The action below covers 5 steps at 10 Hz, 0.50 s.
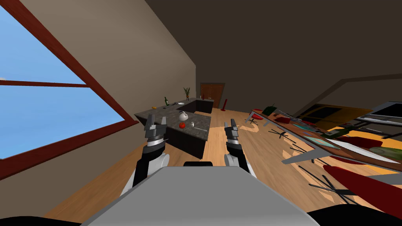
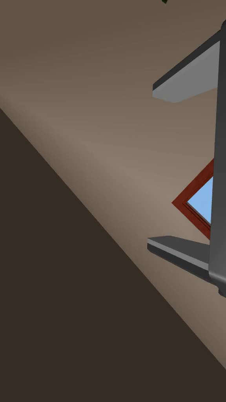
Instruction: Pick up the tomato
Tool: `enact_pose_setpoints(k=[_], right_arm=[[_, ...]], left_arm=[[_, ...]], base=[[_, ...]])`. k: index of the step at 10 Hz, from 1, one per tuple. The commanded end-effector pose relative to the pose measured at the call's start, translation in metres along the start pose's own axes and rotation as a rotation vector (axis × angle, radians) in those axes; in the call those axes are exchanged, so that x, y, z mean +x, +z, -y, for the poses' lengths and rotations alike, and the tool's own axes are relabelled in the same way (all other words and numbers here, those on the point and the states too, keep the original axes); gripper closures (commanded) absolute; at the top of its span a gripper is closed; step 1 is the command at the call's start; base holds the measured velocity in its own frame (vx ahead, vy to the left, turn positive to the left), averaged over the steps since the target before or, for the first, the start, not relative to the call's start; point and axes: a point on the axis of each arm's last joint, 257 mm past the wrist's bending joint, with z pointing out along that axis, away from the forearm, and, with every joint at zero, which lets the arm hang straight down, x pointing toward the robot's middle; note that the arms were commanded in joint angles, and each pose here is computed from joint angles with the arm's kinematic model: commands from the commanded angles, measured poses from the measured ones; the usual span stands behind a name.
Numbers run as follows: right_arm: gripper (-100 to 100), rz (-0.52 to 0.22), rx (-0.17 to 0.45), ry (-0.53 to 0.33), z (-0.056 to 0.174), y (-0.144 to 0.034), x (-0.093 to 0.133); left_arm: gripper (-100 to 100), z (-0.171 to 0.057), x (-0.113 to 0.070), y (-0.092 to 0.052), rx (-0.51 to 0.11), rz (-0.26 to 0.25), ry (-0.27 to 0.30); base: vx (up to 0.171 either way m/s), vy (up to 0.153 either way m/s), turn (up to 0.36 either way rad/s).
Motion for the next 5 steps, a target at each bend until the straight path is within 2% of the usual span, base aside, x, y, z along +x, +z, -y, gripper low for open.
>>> enact_pose_setpoints(k=[1, 5], right_arm=[[0, 0.000, 0.000, 0.000, 0.000, 0.000, 0.000], [0, 0.000, 0.000, 0.000, 0.000, 0.000, 0.000]], left_arm=[[-100, -0.004, 0.006, 0.001, -0.013, -0.036, 0.003], [-100, -0.024, 0.025, 0.008, -0.074, -0.131, 0.002]], base=[[-0.004, 0.010, -0.015], [-0.015, 0.036, -0.030]])
